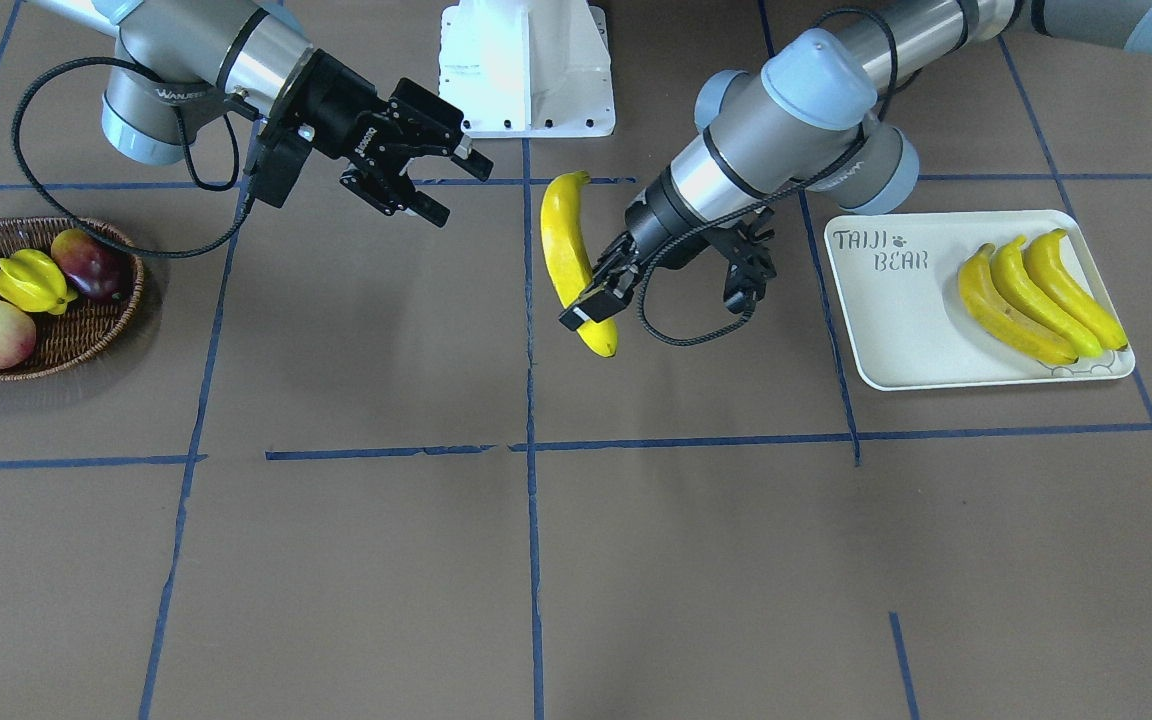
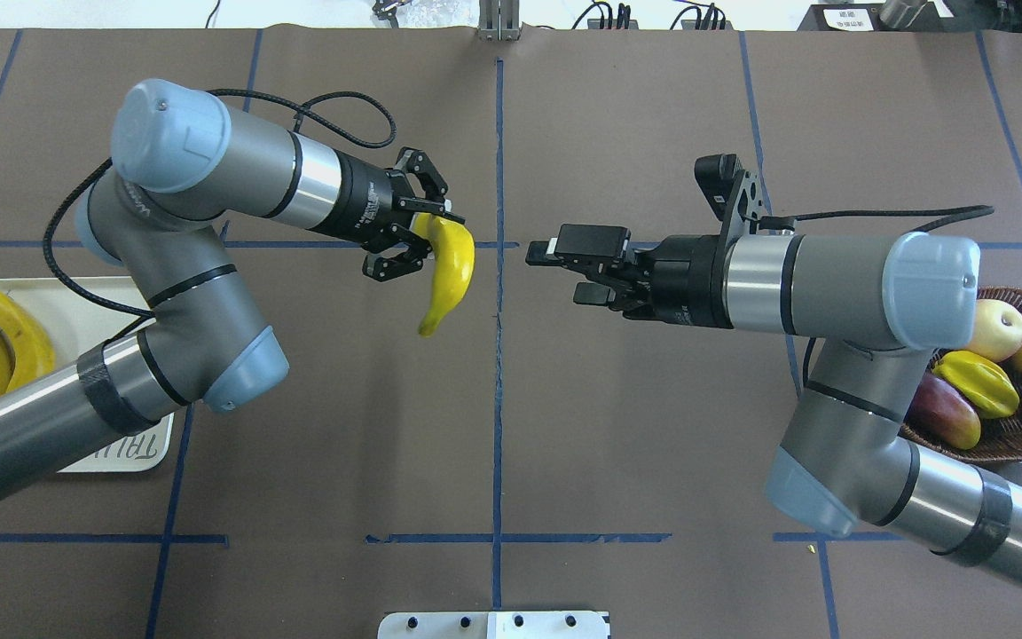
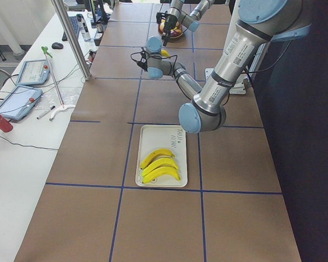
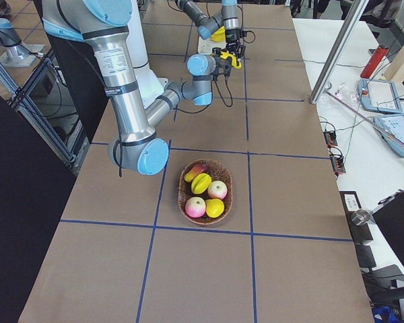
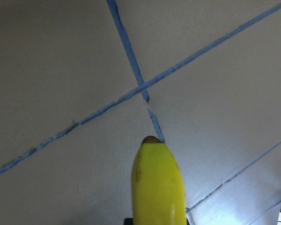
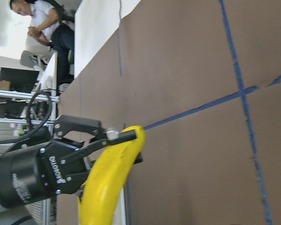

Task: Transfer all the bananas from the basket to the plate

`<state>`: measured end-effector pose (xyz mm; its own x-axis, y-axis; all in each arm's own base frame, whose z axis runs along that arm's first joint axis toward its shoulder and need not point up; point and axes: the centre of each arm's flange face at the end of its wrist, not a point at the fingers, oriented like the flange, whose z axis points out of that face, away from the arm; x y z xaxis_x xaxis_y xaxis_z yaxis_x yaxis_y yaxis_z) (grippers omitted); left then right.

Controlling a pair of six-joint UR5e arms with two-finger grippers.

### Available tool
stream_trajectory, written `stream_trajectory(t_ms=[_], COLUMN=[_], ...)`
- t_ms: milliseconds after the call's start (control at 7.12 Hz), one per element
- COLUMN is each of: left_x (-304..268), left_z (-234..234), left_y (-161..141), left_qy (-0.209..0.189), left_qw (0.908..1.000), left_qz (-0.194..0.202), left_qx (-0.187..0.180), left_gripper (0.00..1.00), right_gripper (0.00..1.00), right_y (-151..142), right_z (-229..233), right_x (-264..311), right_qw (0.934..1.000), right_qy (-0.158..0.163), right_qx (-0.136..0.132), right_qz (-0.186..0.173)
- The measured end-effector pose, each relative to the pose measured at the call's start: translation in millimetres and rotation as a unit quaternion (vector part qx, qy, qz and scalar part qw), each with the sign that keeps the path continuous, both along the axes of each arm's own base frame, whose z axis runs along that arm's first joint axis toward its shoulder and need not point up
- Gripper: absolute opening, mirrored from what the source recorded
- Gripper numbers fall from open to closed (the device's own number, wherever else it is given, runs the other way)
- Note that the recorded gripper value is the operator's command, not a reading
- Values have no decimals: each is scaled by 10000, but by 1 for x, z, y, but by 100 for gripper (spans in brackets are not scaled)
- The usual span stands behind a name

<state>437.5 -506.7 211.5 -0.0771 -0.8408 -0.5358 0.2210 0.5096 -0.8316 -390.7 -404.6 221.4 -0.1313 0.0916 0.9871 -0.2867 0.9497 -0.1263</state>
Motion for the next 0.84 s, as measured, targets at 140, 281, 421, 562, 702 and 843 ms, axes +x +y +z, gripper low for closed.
stream_trajectory(t_ms=[140, 281, 421, 562, 702, 843], left_x=[-29, -59, -82, -100, -117, -132], left_z=[32, 69, 100, 126, 152, 181], left_y=[-16, -31, -43, -55, -62, -62], left_qy=[-192, -471, -873, -1360, -1773, -2089], left_qw=[9998, 9989, 9960, 9899, 9826, 9761], left_qz=[44, 22, 32, 109, 180, 225], left_qx=[-41, 5, 179, 381, 513, 557], left_gripper=[0, 0, 0, 0, 0, 0], right_gripper=[100, 100, 100, 100, 100, 100], right_y=[-21, -38, -52, -66, -80, -94], right_z=[8, 18, 29, 44, 59, 75], right_x=[12, 20, 27, 33, 41, 56], right_qw=[9986, 9942, 9869, 9756, 9603, 9416], right_qy=[509, 1039, 1571, 2160, 2758, 3330], right_qx=[-137, -201, -268, -283, -199, -47], right_qz=[-101, -179, -231, -285, -373, -501])
